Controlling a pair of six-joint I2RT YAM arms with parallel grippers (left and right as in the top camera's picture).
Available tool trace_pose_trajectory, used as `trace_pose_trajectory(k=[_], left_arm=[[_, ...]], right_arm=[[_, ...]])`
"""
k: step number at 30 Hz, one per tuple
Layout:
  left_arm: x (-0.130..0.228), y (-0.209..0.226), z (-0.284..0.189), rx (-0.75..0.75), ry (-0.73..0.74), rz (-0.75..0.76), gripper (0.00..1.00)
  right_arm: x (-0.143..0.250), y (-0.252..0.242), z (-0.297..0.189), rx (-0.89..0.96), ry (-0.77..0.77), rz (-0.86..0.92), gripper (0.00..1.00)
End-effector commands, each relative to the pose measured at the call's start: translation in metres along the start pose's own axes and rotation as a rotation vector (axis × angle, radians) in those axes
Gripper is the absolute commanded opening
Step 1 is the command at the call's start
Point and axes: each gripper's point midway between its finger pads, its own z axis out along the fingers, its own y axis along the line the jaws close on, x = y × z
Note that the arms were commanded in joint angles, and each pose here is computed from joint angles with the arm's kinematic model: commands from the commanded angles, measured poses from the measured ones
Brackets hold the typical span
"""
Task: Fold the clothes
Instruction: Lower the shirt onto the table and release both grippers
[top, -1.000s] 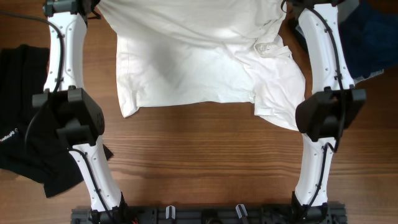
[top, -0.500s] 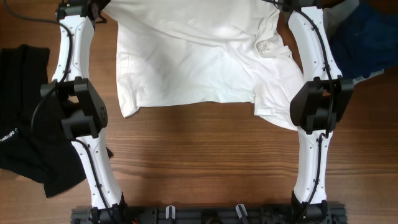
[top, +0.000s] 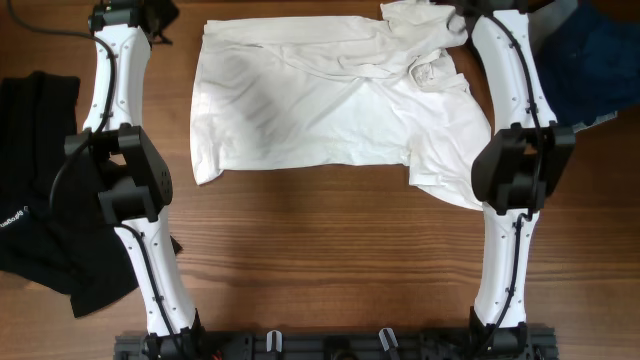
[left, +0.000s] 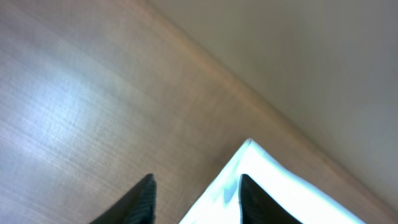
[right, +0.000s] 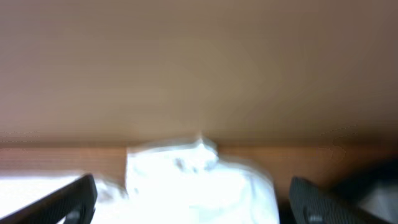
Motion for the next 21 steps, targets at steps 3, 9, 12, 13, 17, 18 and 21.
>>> trace_pose_trajectory(k=[3,9,12,13,17,18,21], left_arm=[[0.071,0.037,-0.007,-0.128,0.301,0.019,0.27],[0.127,0.067,-0.039,-0.262,0.556,0.028,0.29],[0.141,0.072,-0.051,-0.295,0.626,0.034,0.27],[0.145,0.072,-0.054,-0.301,0.643,0.037,0.27],[0.156,0.052,-0.071,-0.300,0.653,0.095,0.22],[0.156,0.045,-0.075,-0.297,0.639,0.116,0.22],[0.161,0.023,-0.093,-0.297,0.604,0.193,0.23]], right_arm=[[0.084,-0.025,-0.016,0.074,0.350,0.143,1.00],[0.141,-0.010,-0.043,0.024,0.611,0.155,1.00],[0.150,-0.011,-0.047,0.030,0.652,0.145,1.00],[0.151,-0.011,-0.049,0.030,0.656,0.145,1.00],[0.112,-0.025,-0.086,0.103,0.550,0.108,1.00],[0.098,-0.028,-0.102,0.121,0.511,0.117,1.00],[0.079,-0.028,-0.139,0.109,0.466,0.130,1.00]])
